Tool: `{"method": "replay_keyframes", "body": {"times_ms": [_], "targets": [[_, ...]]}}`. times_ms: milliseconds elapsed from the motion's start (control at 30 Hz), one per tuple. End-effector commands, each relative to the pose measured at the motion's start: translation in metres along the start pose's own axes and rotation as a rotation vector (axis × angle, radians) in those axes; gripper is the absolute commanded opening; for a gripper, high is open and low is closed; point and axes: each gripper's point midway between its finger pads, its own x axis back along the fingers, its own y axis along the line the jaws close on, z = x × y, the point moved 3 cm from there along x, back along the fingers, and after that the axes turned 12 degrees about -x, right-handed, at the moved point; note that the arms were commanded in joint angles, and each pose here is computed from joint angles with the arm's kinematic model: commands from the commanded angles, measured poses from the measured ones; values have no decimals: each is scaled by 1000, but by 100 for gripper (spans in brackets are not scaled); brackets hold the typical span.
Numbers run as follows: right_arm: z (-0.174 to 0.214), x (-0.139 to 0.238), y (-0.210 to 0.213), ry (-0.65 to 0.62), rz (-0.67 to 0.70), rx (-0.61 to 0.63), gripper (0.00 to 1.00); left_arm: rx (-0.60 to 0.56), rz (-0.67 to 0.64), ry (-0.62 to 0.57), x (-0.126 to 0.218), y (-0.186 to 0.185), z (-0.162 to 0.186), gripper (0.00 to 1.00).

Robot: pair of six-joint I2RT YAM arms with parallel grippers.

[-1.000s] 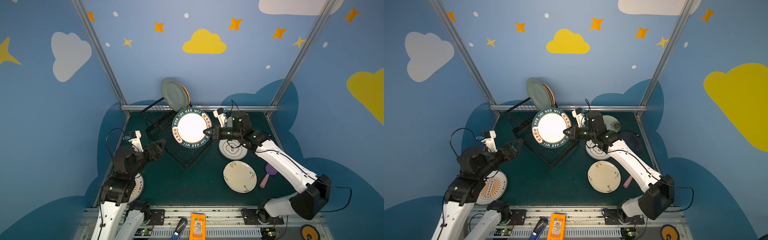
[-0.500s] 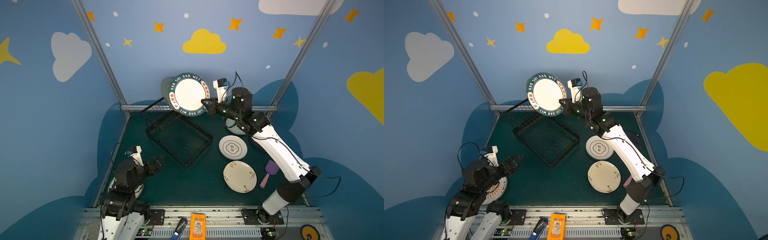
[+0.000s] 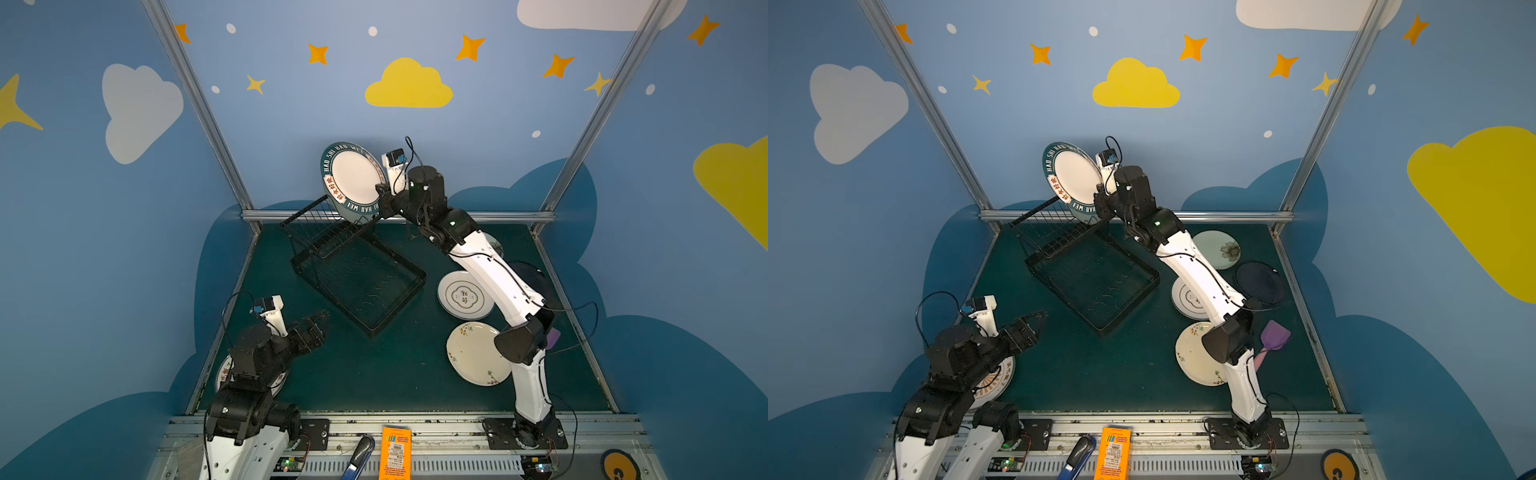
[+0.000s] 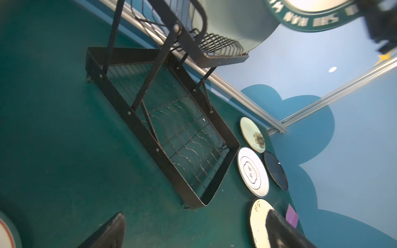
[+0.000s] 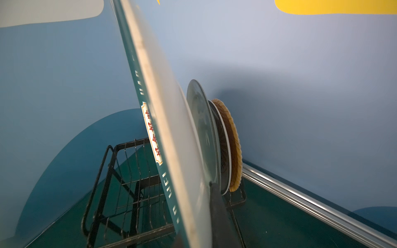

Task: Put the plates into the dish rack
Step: 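Carry the plate with the right gripper to the rack while the left withdraws, then lower the plate into the rack slot beside the pale green plate, right gripper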

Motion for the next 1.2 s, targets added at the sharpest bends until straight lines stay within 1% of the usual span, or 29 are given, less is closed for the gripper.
{"method": "replay_keyframes", "body": {"times_ms": [0, 200, 300, 567, 1033, 1167], "targets": [[-31, 3, 3, -122, 28, 28, 0, -19, 85, -57, 4, -12, -7, 100], [-23, -16, -1, -148, 56, 55, 0, -35, 142, -173, 17, -18, -14, 100], [-18, -24, -2, -152, 57, 57, 0, -41, 147, -202, 21, -18, -16, 100], [-6, -40, -6, -155, 64, 43, 0, -28, 166, -163, 14, -19, -14, 100], [12, -59, -11, -150, 79, 38, 0, -23, 174, -168, 13, -19, -16, 100], [16, -60, -5, -141, 62, 37, 0, -19, 172, -168, 13, -19, -16, 100]]}}
